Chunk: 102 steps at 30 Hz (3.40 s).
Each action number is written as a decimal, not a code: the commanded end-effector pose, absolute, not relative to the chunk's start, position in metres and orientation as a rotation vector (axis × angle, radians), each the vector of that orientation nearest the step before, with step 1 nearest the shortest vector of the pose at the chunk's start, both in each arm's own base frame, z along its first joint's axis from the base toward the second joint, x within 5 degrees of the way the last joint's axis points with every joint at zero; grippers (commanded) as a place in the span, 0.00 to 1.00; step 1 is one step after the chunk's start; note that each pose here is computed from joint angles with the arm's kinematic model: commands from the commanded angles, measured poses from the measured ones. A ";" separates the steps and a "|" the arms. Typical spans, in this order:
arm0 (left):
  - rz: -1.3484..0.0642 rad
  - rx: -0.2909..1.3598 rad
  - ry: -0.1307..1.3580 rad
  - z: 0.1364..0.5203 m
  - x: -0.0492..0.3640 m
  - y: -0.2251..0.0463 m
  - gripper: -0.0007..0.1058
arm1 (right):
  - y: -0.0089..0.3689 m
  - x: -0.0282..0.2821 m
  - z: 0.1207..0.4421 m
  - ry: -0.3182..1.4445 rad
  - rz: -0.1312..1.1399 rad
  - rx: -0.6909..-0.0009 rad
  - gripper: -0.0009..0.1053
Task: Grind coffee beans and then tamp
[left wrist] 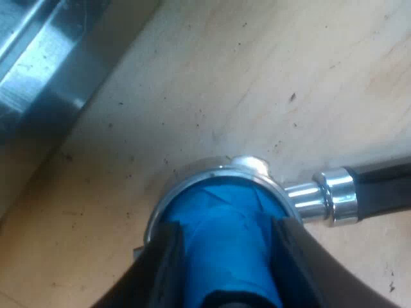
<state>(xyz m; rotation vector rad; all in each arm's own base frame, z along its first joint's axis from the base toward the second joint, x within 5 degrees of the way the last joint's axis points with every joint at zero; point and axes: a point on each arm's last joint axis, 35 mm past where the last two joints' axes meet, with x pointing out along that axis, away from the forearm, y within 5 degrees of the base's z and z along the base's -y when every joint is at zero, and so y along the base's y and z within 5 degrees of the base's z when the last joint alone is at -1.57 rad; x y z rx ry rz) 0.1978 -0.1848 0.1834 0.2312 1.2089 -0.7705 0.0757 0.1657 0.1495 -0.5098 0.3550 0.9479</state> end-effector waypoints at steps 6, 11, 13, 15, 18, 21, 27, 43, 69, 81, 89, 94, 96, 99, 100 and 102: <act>-0.750 0.265 1.258 0.196 0.202 -0.190 0.01 | 0.166 0.076 0.151 0.340 0.954 -0.509 0.76; -0.775 0.235 1.156 0.235 0.206 -0.194 0.01 | 0.167 0.076 0.153 0.337 0.954 -0.507 0.76; -0.776 0.234 1.153 0.239 0.206 -0.193 0.01 | 0.169 0.077 0.155 0.329 0.955 -0.502 0.76; -0.778 0.229 1.128 0.255 0.202 -0.190 0.01 | 0.171 0.078 0.158 0.310 0.959 -0.518 0.76; -0.769 0.229 1.092 0.267 0.196 -0.184 0.01 | 0.175 0.079 0.165 0.291 0.960 -0.509 0.76; -0.757 0.233 1.073 0.278 0.188 -0.176 0.01 | 0.181 0.082 0.174 0.268 0.960 -0.489 0.76; -0.729 0.185 1.078 0.290 0.186 -0.158 0.01 | 0.193 0.084 0.193 0.232 1.017 -0.445 0.76; -0.489 0.090 1.183 0.269 0.198 -0.090 0.01 | 0.212 0.089 0.210 0.253 1.108 -0.484 0.76; -0.359 0.089 1.307 0.183 0.216 -0.078 0.01 | 0.230 0.094 0.184 0.299 1.145 -0.501 0.76; -0.361 0.088 1.312 0.183 0.216 -0.078 0.69 | 0.230 0.094 0.184 0.299 1.145 -0.501 0.76; -0.350 0.096 1.321 0.193 0.215 -0.077 0.80 | 0.230 0.094 0.184 0.313 1.140 -0.478 0.76; -0.313 0.125 1.271 0.210 0.214 -0.075 0.80 | 0.230 0.095 0.193 0.315 1.132 -0.457 0.76; -0.285 0.132 1.070 0.262 0.198 -0.067 0.80 | 0.229 0.095 0.202 0.357 1.109 -0.494 0.76; -0.296 0.112 0.944 0.290 0.185 -0.063 0.80 | 0.229 0.096 0.223 0.406 1.081 -0.537 0.76; -0.297 0.108 0.922 0.296 0.182 -0.062 0.80 | 0.228 0.096 0.224 0.425 1.072 -0.550 0.76; -0.297 0.090 0.847 0.315 0.170 -0.058 0.80 | 0.226 0.096 0.244 0.470 1.031 -0.545 0.76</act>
